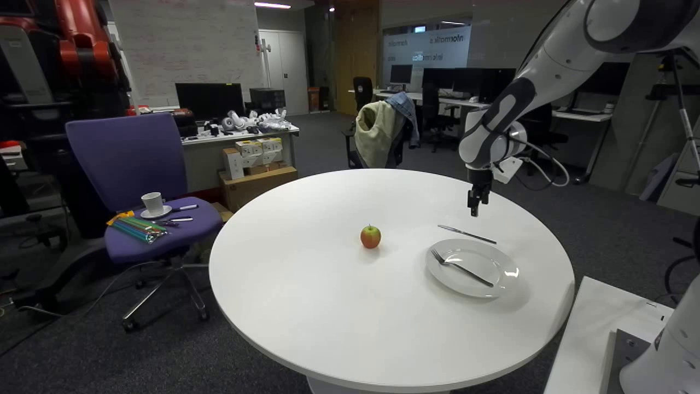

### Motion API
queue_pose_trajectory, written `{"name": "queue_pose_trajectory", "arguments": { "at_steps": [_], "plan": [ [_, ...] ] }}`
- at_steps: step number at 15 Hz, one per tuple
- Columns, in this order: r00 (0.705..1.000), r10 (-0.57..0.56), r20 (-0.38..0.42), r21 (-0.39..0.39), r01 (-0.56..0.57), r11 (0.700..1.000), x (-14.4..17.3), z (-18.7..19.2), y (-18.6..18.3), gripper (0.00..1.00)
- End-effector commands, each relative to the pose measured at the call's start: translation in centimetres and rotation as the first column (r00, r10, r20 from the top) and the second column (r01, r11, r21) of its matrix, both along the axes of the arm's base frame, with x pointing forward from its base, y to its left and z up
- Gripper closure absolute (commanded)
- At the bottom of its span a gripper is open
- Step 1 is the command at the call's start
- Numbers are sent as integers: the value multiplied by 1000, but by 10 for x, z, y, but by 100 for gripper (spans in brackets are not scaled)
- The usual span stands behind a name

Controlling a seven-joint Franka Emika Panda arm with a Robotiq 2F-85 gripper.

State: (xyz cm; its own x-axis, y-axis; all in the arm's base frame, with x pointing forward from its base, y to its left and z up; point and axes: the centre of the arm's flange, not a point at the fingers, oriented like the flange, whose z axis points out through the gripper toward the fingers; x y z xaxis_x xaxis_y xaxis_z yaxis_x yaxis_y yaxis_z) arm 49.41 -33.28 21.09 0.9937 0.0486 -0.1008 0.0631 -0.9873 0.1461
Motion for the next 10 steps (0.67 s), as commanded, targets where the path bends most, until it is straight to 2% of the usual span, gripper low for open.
{"name": "queue_pose_trajectory", "arguments": {
  "at_steps": [1,6,10],
  "plan": [
    [994,104,29,68,-106,992,-4,-6,-3,0],
    [992,114,45,137,-119,983,-3,-19,4,0],
    [996,81,42,152,-86,985,-5,-32,4,0]
  ]
}}
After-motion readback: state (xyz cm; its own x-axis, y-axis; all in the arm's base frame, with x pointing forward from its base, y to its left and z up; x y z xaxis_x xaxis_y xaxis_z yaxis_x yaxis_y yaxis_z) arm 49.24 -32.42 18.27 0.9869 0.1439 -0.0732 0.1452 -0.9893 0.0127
